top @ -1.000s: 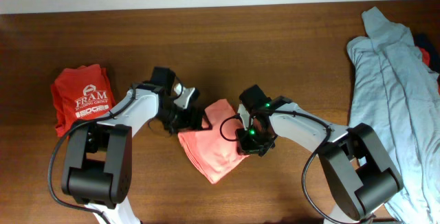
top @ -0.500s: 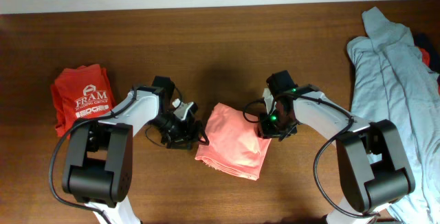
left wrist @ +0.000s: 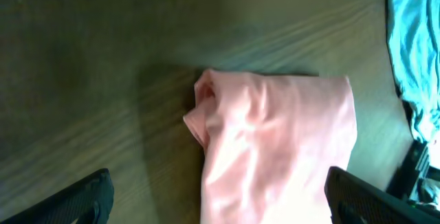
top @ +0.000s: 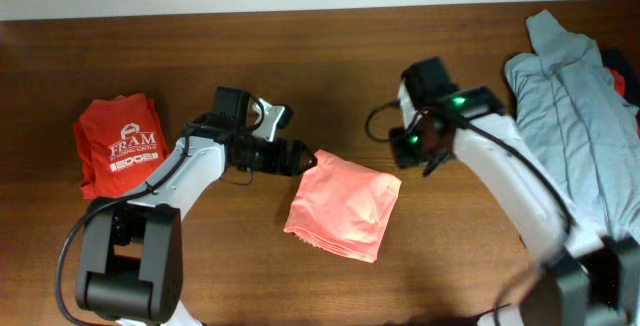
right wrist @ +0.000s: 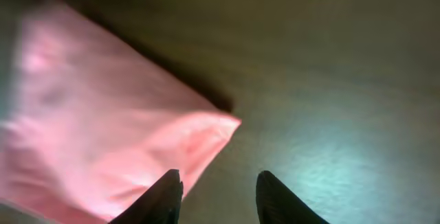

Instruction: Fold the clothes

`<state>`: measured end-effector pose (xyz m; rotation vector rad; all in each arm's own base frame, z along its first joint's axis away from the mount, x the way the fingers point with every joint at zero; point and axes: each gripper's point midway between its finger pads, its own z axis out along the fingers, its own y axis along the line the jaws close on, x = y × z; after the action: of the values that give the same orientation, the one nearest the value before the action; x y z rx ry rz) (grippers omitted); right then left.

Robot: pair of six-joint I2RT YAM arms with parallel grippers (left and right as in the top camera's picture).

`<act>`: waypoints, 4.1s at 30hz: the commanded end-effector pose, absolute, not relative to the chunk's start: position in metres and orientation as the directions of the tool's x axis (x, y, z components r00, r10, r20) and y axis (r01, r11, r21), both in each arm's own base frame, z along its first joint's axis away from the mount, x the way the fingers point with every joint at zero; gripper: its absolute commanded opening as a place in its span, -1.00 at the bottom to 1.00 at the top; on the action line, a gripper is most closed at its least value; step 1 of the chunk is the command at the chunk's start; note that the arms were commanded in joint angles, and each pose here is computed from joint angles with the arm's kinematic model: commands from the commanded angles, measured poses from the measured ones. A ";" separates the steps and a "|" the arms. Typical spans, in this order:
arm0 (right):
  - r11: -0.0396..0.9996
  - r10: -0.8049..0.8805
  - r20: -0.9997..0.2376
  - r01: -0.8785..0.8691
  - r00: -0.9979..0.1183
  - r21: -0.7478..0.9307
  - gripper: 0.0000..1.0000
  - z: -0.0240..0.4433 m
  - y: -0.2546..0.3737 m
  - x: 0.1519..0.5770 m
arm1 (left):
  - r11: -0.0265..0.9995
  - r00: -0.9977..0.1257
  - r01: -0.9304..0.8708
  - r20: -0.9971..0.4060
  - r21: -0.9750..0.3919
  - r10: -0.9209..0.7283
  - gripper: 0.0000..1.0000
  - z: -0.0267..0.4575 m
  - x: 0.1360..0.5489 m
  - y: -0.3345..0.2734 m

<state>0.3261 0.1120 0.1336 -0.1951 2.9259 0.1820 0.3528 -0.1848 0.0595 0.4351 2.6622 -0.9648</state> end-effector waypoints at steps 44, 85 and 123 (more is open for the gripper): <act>0.998 -0.037 -0.359 -0.015 -0.933 -0.065 -0.18 0.228 0.033 0.302 | 0.976 -0.786 -0.195 -0.580 -0.099 -0.216 -0.99 0.148 0.388 0.091; 0.998 -0.039 -0.323 -0.019 -0.946 -0.063 -0.18 0.225 0.033 0.293 | 0.895 -0.545 -0.335 -0.715 -0.294 -0.438 0.98 0.148 0.412 0.217; 0.986 0.013 -0.369 -0.051 -0.930 0.161 0.97 0.223 0.061 0.321 | 0.926 -0.874 0.371 -0.361 -0.062 0.326 0.98 0.106 0.339 -0.122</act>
<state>0.3221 0.0673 0.2231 -0.0640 2.7378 0.2195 0.3410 -0.1310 0.0906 0.5089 2.7565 -0.2419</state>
